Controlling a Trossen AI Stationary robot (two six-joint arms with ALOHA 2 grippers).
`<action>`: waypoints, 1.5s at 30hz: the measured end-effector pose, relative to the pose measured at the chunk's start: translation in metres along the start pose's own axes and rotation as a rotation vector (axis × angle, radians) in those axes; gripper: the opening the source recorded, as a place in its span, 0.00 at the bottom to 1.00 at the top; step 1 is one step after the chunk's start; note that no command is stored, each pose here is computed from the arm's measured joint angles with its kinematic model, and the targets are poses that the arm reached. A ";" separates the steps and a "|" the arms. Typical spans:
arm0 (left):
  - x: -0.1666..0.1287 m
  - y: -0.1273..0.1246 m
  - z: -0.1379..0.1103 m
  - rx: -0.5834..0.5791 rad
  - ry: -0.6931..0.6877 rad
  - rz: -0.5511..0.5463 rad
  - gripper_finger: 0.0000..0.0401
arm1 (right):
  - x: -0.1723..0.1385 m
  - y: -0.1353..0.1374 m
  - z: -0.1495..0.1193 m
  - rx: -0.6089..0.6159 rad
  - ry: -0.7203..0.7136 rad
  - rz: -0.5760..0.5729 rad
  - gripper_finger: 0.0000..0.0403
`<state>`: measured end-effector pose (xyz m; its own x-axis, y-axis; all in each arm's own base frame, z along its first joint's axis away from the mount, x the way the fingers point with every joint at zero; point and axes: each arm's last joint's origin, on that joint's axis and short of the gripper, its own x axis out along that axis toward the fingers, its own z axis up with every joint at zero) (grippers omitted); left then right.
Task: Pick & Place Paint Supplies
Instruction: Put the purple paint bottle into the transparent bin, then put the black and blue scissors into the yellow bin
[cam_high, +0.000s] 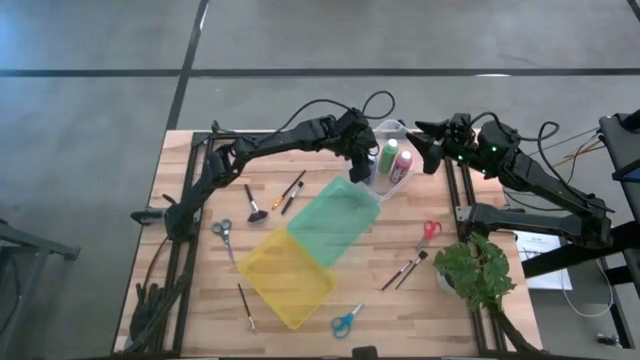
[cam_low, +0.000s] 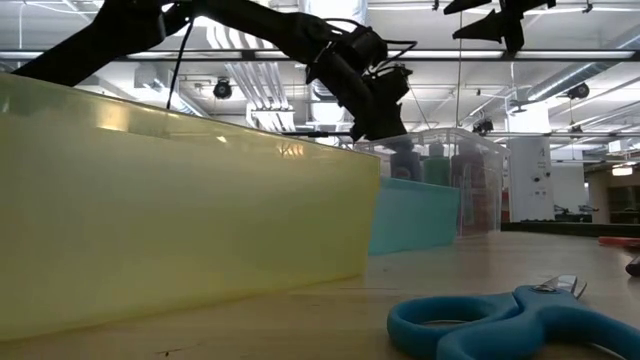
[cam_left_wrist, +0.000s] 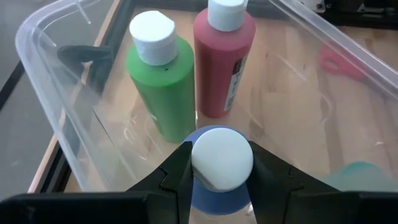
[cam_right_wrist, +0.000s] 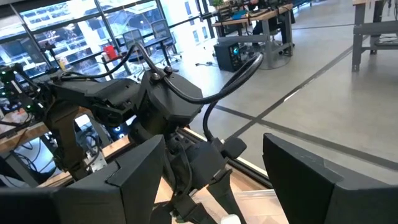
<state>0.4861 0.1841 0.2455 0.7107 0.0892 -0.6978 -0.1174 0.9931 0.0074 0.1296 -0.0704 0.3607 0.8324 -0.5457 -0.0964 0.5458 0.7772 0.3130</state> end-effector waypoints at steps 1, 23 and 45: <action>0.001 -0.001 0.000 -0.001 0.001 -0.001 0.29 | 0.000 0.000 0.000 0.000 0.000 0.000 0.65; 0.002 -0.003 0.002 -0.029 -0.021 0.000 0.66 | 0.000 0.000 0.000 -0.008 0.000 0.000 0.65; -0.118 0.003 0.052 0.057 -0.187 0.202 0.69 | -0.002 0.001 0.003 -0.006 -0.030 0.011 0.65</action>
<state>0.4385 0.1804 0.3653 0.7932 0.2933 -0.5337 -0.2346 0.9559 0.1767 0.1281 -0.0696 0.3640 0.8351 -0.5463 -0.0651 0.5374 0.7848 0.3086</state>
